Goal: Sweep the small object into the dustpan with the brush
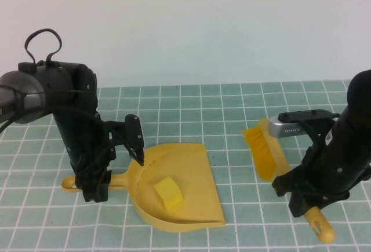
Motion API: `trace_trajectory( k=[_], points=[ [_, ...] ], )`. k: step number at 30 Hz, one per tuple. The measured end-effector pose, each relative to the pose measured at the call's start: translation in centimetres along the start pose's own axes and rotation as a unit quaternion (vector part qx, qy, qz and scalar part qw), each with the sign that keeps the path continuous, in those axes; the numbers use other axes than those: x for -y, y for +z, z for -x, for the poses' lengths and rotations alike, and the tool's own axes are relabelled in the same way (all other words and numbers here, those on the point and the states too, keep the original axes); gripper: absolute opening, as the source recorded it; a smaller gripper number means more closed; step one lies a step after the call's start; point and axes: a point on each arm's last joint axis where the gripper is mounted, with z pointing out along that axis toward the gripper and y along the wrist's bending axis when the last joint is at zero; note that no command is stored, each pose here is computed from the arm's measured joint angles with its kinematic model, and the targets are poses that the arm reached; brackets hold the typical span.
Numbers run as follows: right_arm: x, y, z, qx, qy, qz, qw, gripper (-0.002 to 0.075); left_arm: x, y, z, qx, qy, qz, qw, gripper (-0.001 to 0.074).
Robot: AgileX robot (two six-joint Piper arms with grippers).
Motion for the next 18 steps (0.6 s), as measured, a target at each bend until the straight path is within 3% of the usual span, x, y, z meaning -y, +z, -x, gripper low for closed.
trace_trajectory(
  k=[11, 18],
  points=[
    [0.8, 0.0, 0.4, 0.020, 0.004, -0.041, 0.999, 0.0170, -0.1, 0.0, -0.1, -0.007, 0.005, 0.003, 1.000, 0.0213],
    [1.5, 2.6, 0.8, -0.024, 0.011, -0.063, 0.998, 0.0170, 0.0, -0.4, -0.2, -0.008, 0.001, 0.008, 1.000, 0.0213]
  ],
)
